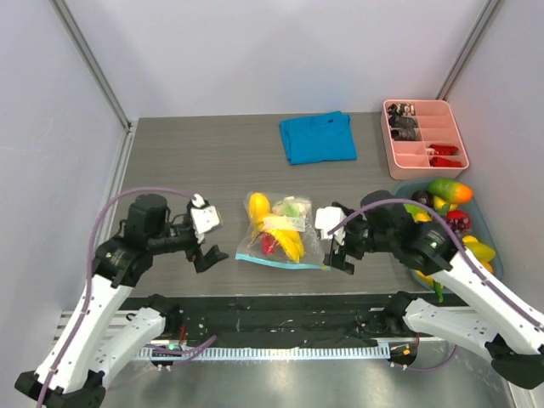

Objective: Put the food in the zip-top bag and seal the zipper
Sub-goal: Reset both arms

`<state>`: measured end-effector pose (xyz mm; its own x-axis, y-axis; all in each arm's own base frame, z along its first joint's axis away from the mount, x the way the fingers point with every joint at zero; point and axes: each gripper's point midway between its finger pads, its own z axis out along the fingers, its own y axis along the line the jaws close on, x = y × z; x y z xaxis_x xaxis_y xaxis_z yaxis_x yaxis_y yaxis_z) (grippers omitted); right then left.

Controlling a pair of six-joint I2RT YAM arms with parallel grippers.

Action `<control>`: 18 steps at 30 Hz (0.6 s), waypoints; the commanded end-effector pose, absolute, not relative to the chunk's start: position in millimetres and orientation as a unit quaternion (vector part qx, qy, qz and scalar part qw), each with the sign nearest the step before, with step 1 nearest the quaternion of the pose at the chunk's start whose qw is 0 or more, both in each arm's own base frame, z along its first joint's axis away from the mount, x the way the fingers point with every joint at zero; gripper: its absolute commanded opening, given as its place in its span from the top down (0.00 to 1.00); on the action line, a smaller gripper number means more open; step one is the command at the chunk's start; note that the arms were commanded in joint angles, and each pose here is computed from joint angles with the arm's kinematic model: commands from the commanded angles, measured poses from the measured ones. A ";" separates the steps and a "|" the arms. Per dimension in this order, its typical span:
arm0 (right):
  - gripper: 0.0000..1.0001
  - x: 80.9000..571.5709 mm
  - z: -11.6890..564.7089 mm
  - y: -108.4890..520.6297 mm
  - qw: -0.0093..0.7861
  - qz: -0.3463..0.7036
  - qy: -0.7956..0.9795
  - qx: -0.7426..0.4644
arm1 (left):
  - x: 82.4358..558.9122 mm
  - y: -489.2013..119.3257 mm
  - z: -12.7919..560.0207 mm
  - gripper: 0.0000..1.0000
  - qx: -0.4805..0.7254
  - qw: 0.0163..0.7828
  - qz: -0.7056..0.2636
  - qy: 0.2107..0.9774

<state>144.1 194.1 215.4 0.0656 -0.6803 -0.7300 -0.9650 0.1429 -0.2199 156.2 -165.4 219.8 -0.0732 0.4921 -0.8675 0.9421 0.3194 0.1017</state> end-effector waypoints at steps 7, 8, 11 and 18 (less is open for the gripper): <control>0.01 231.8 332.3 155.1 0.541 0.172 0.772 -0.285 | 234.7 -148.5 365.2 0.00 0.220 0.462 -0.257 0.820; 0.01 237.8 344.2 153.1 0.548 0.176 0.773 -0.266 | 242.7 -146.1 371.0 0.00 0.199 0.461 -0.264 0.824; 0.00 271.4 342.8 143.8 0.525 0.185 0.806 -0.201 | 273.7 -142.4 381.7 0.00 0.143 0.450 -0.287 0.834; 0.00 357.2 320.9 67.5 0.484 0.197 0.851 -0.054 | 340.5 -85.6 356.5 0.00 0.013 0.420 -0.244 0.874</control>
